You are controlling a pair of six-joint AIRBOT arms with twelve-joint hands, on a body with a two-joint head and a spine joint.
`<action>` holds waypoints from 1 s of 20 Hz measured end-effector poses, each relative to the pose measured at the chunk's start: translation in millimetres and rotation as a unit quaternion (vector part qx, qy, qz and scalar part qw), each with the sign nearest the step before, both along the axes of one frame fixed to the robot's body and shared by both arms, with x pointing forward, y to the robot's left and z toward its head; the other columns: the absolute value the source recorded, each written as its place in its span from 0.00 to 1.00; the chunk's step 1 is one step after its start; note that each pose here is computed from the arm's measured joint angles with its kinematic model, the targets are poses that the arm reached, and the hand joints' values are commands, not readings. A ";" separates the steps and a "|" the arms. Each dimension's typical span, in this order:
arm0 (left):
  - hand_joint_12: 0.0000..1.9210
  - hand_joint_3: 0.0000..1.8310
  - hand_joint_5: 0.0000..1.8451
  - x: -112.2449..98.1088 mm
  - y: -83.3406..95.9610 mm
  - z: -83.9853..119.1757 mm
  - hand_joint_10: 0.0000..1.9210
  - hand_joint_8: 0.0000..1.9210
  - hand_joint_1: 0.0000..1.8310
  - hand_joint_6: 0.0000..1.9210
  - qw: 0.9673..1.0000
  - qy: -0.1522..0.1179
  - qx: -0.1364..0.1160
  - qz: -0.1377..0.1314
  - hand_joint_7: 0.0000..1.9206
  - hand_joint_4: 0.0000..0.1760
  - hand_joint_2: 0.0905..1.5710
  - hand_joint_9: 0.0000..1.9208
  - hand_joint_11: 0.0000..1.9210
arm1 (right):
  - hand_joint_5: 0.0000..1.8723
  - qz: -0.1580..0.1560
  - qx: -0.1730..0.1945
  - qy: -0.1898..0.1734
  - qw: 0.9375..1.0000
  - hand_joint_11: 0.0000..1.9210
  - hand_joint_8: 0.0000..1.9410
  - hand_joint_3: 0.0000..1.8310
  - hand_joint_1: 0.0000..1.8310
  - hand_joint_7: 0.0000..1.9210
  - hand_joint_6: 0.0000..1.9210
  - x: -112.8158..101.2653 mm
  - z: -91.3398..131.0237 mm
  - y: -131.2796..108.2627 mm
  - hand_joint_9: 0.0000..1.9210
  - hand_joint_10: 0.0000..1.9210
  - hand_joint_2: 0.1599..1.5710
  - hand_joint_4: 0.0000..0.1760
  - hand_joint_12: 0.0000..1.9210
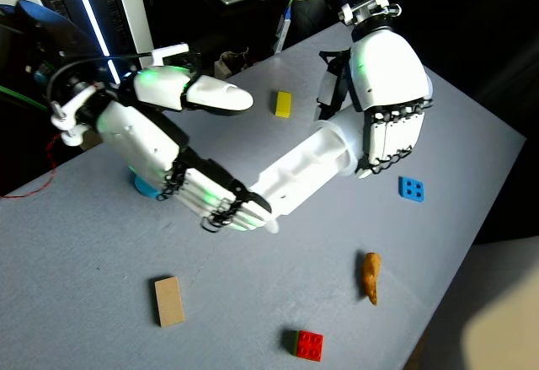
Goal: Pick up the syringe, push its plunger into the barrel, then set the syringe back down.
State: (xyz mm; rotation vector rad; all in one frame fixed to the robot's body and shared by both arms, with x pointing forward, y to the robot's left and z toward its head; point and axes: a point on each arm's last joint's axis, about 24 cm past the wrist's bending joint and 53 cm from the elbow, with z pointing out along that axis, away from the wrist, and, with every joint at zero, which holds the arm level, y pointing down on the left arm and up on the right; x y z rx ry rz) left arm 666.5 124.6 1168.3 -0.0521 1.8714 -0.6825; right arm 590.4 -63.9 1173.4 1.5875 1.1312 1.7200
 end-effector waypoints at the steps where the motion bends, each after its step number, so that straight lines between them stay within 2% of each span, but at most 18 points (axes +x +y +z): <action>1: 0.75 0.00 0.44 1.6 3.2 1.0 0.57 0.57 0.80 0.55 1.000 -0.002 0.000 0.004 0.45 0.00 0.70 0.50 0.46 | 0.11 0.004 0.000 -0.002 1.000 0.00 0.00 0.00 0.11 0.09 0.00 2.9 1.6 3.2 0.08 0.00 0.67 0.00 0.21; 2: 0.78 0.00 0.44 2.8 5.4 2.2 0.55 0.56 0.81 0.54 1.000 -0.003 -0.001 0.008 0.45 0.00 0.70 0.50 0.45 | 0.11 0.007 -0.004 -0.002 1.000 0.00 0.00 0.00 0.11 0.09 0.00 4.8 2.3 6.8 0.08 0.00 0.67 0.00 0.21; 4: 0.76 0.00 0.46 4.1 7.6 3.4 0.53 0.54 0.81 0.52 1.000 -0.005 -0.004 0.014 0.46 0.00 0.69 0.52 0.47 | 0.10 0.008 -0.006 -0.005 1.000 0.00 0.00 0.00 0.10 0.09 0.00 7.9 6.0 10.4 0.08 0.00 0.68 0.00 0.19; 5: 0.78 0.00 0.45 4.4 8.8 4.0 0.52 0.52 0.82 0.53 1.000 -0.005 -0.004 0.015 0.47 0.00 0.69 0.53 0.46 | 0.10 0.009 -0.011 -0.008 1.000 0.00 0.00 0.00 0.11 0.09 0.00 8.5 6.9 12.0 0.08 0.00 0.67 0.00 0.22; 6: 0.62 0.00 0.45 5.0 10.1 5.6 0.58 0.54 0.76 0.56 1.000 -0.007 -0.004 0.017 0.47 0.00 0.70 0.52 0.48 | 0.10 0.013 -0.012 -0.009 1.000 0.00 0.00 0.00 0.12 0.09 0.00 8.6 7.0 14.5 0.08 0.00 0.67 0.00 0.21; 7: 0.54 0.00 0.44 5.2 10.4 5.9 0.60 0.55 0.75 0.58 1.000 -0.009 -0.002 0.017 0.47 0.00 0.70 0.52 0.50 | 0.08 0.015 -0.012 -0.009 1.000 0.00 0.00 0.00 0.11 0.07 0.00 9.0 6.3 16.9 0.06 0.00 0.68 0.00 0.17; 8: 0.74 0.00 0.45 5.3 10.6 6.0 0.56 0.55 0.80 0.55 1.000 -0.010 -0.001 0.017 0.45 0.00 0.70 0.51 0.46 | 0.08 0.017 -0.015 -0.009 1.000 0.00 0.00 0.01 0.09 0.07 0.00 9.3 6.7 18.3 0.06 0.00 0.69 0.00 0.16; 9: 0.74 0.00 0.45 5.6 10.9 6.3 0.56 0.55 0.80 0.55 1.000 -0.010 -0.002 0.018 0.45 0.00 0.70 0.51 0.46 | 0.08 0.021 -0.016 -0.011 1.000 0.00 0.00 0.01 0.09 0.07 0.00 9.1 7.8 21.8 0.06 0.00 0.69 0.00 0.16; 10: 0.79 0.00 0.46 5.9 11.3 6.8 0.57 0.57 0.81 0.54 1.000 -0.010 -0.003 0.019 0.44 0.00 0.70 0.49 0.44 | 0.08 0.023 -0.017 -0.015 0.999 0.00 0.00 0.01 0.08 0.07 0.00 9.3 10.1 23.9 0.06 0.00 0.69 0.00 0.16; 12: 0.78 0.00 0.47 6.7 12.0 8.5 0.55 0.57 0.81 0.50 1.000 -0.012 -0.004 0.022 0.45 0.00 0.69 0.51 0.45 | 0.07 0.029 -0.014 -0.019 0.999 0.00 0.00 0.00 0.09 0.06 0.00 8.8 14.7 30.8 0.05 0.00 0.69 0.00 0.17; 13: 0.54 0.00 0.48 7.0 12.8 8.8 0.60 0.58 0.75 0.53 1.000 -0.013 -0.004 0.023 0.46 0.00 0.70 0.51 0.48 | 0.09 0.033 -0.012 -0.022 0.999 0.00 0.00 0.00 0.09 0.07 0.00 9.2 17.1 35.7 0.06 0.00 0.68 0.00 0.17; 16: 0.50 0.00 0.45 7.7 14.2 9.5 0.62 0.60 0.75 0.55 1.000 -0.014 -0.004 0.026 0.45 0.00 0.71 0.51 0.52 | 0.07 0.040 -0.013 -0.027 0.999 0.00 0.00 0.00 0.06 0.05 0.00 11.7 21.2 43.7 0.04 0.00 0.70 0.00 0.12; 20: 0.52 0.00 0.45 8.5 15.8 10.1 0.61 0.58 0.75 0.54 0.999 -0.015 -0.006 0.030 0.47 0.00 0.70 0.51 0.51 | 0.07 0.050 -0.006 -0.034 0.998 0.00 0.00 0.00 0.08 0.05 0.00 14.0 28.3 58.9 0.04 0.00 0.70 0.00 0.16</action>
